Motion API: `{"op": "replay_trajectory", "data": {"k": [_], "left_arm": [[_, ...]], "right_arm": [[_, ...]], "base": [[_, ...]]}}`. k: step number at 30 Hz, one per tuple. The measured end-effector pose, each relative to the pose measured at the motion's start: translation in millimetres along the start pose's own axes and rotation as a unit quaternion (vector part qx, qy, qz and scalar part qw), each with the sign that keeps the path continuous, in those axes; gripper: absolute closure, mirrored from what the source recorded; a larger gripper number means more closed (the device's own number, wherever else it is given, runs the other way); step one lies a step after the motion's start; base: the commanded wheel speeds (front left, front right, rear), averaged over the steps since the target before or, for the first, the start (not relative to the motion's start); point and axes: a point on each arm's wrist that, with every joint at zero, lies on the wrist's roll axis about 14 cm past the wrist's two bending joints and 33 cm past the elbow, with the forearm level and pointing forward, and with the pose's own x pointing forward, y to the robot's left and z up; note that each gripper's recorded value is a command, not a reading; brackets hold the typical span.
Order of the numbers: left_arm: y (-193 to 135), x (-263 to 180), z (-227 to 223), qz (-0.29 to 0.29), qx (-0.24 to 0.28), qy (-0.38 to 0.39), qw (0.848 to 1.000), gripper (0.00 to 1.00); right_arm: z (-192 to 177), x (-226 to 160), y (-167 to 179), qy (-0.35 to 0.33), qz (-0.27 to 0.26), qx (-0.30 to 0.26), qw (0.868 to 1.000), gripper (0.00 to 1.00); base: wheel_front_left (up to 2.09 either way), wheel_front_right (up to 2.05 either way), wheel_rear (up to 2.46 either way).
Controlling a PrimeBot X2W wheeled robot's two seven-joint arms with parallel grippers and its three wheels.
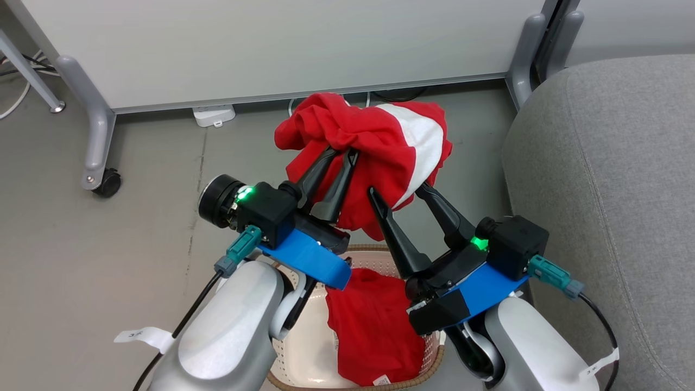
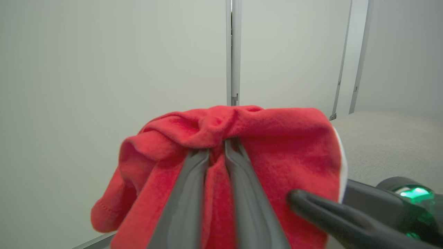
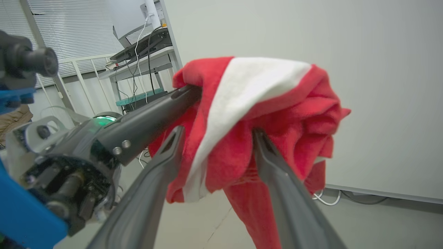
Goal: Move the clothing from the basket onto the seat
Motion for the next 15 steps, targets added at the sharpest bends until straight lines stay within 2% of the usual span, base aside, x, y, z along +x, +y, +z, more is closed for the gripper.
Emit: {"op": "replay_trajectory", "data": {"k": [6, 7, 8, 9, 15], "left_arm": [[-6.8, 0.5, -0.6, -0.008, -0.003, 0.0, 1.0, 1.0], [-7.3, 0.4, -0.6, -0.008, -0.003, 0.0, 1.0, 1.0], [-8.1, 0.4, -0.6, -0.009, -0.003, 0.0, 1.0, 1.0], [-8.8, 0.4, -0.5, -0.01, -0.003, 0.0, 1.0, 1.0], [-11.9, 0.7, 0.1, -0.014, -0.002, 0.0, 1.0, 1.0]], "right_arm": [[-7.2, 3.3, -5.4, 0.01, -0.009, 0.022, 1.0, 0.0], [-7.4, 3.9, -5.8, 0.01, -0.009, 0.024, 1.0, 0.56], [-7.2, 4.4, -6.0, 0.01, -0.01, 0.027, 1.0, 0.92], [-6.6, 4.9, -6.0, 0.009, -0.01, 0.031, 0.999, 1.0], [-7.0, 4.5, -5.0, 0.01, -0.01, 0.034, 0.999, 1.0]], "base": [[0.0, 0.0, 0.0], [0.0, 0.0, 0.0], [0.0, 0.0, 0.0], [0.0, 0.0, 0.0], [0.0, 0.0, 0.0]]}}
